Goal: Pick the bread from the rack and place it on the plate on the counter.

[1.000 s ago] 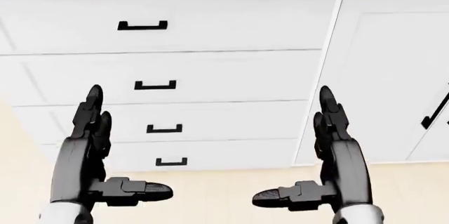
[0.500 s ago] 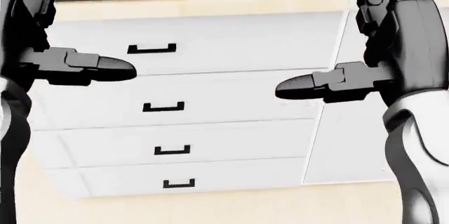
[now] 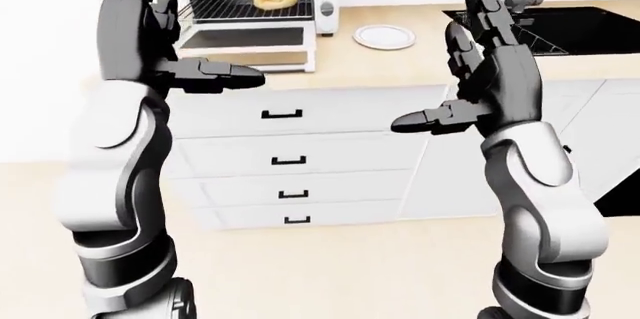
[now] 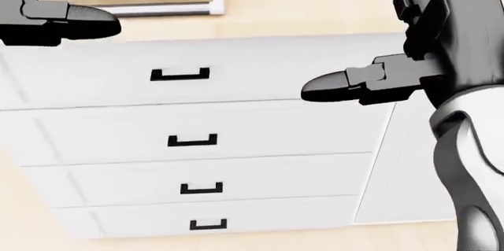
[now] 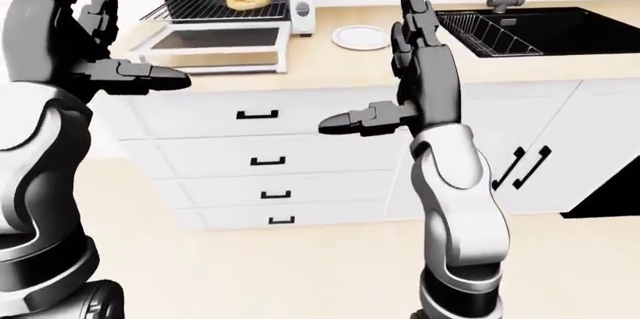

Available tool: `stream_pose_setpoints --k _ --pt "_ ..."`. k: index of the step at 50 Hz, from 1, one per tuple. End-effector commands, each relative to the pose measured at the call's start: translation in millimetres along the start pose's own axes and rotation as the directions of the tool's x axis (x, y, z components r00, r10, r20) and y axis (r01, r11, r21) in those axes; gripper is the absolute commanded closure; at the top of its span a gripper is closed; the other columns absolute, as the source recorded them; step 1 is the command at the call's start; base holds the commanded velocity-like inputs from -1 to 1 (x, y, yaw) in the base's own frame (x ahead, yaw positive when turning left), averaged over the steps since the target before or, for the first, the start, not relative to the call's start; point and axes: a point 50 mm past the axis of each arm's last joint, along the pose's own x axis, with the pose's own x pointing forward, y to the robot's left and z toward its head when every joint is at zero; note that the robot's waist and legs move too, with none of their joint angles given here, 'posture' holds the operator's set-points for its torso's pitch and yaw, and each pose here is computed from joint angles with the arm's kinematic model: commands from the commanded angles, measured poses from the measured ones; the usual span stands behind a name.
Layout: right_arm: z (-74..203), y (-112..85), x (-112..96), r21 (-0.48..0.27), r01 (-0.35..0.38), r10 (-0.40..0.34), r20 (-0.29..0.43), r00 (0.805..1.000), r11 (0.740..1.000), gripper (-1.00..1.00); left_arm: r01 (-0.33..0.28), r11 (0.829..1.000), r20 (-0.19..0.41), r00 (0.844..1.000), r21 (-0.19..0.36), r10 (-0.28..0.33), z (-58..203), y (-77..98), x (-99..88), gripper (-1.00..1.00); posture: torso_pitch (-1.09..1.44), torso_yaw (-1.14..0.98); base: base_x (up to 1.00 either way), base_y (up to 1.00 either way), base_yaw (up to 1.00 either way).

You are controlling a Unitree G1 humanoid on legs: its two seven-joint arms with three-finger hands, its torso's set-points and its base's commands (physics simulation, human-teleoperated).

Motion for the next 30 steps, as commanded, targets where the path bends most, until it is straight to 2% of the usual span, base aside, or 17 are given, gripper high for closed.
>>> stream_pose_setpoints --k 1,19,30 --pt "17.9 -4.4 -0.2 -0.015 0.027 -0.026 0.098 0.995 1.0 -1.0 0.008 1.0 0.102 0.995 0.001 -0.008 20.8 -1.0 -1.0 -1.0 0.0 0.0 0.3 0.0 0.0" --pt "20.2 -2.4 0.0 -0.013 0.023 -0.021 0.115 0.993 1.0 -1.0 -0.003 1.0 0.109 0.994 -0.006 0.004 22.0 0.7 -5.5 -1.0 0.0 0.0 0.24 0.0 0.0" --pt "21.8 0.0 2.7 -0.007 0.015 -0.014 0.121 0.993 1.0 -1.0 -0.004 1.0 0.117 0.993 0.008 0.003 25.4 1.3 -4.7 -1.0 0.0 0.0 0.21 0.0 0.0"
